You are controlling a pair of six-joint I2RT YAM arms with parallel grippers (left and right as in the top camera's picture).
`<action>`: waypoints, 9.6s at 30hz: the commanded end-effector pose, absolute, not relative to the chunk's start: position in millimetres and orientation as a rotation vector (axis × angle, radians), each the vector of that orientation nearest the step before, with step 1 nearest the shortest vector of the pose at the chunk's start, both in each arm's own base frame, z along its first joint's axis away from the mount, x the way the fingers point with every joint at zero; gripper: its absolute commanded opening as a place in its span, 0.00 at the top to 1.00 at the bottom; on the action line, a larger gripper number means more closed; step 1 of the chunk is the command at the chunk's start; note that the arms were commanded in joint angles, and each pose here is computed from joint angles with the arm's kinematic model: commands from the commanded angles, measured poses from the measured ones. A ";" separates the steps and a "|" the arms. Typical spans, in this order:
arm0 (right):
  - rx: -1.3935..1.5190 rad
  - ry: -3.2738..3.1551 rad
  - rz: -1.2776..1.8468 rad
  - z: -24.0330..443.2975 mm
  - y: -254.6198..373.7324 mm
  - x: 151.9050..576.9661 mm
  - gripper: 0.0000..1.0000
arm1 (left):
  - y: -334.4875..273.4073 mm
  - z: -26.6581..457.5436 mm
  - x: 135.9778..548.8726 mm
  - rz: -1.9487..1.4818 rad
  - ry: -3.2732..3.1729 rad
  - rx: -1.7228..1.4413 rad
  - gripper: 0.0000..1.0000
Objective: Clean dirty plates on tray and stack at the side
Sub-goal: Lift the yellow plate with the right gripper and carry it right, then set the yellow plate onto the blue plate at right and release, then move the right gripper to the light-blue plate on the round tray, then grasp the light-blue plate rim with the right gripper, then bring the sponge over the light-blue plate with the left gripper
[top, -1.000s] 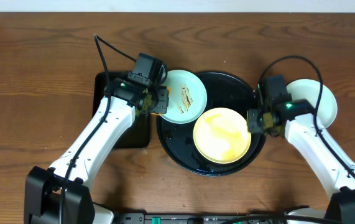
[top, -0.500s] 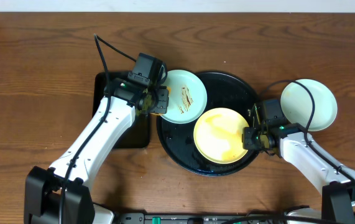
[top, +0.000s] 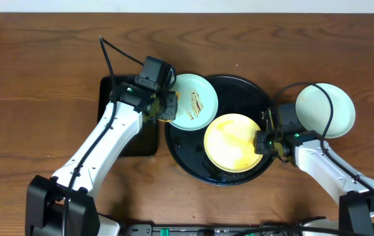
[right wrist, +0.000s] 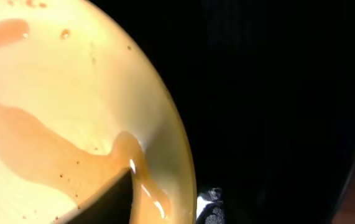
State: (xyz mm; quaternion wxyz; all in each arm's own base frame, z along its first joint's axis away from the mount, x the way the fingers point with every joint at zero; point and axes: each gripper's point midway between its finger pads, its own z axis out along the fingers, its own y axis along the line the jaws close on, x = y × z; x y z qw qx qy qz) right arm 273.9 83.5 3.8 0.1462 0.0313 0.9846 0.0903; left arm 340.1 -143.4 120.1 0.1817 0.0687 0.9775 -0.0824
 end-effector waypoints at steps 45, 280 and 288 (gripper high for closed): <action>-0.272 2.324 -0.402 173.4 33.8 348.4 0.99 | -141.8 122.6 341.8 -0.222 2.752 0.192 0.92; 0.561 2.799 0.213 1.9 110.3 262.0 0.99 | -143.0 122.4 340.5 -0.233 2.757 0.188 0.92; 0.262 2.723 0.223 11.9 118.5 286.4 0.99 | -174.7 127.9 339.0 -0.466 2.721 0.256 0.92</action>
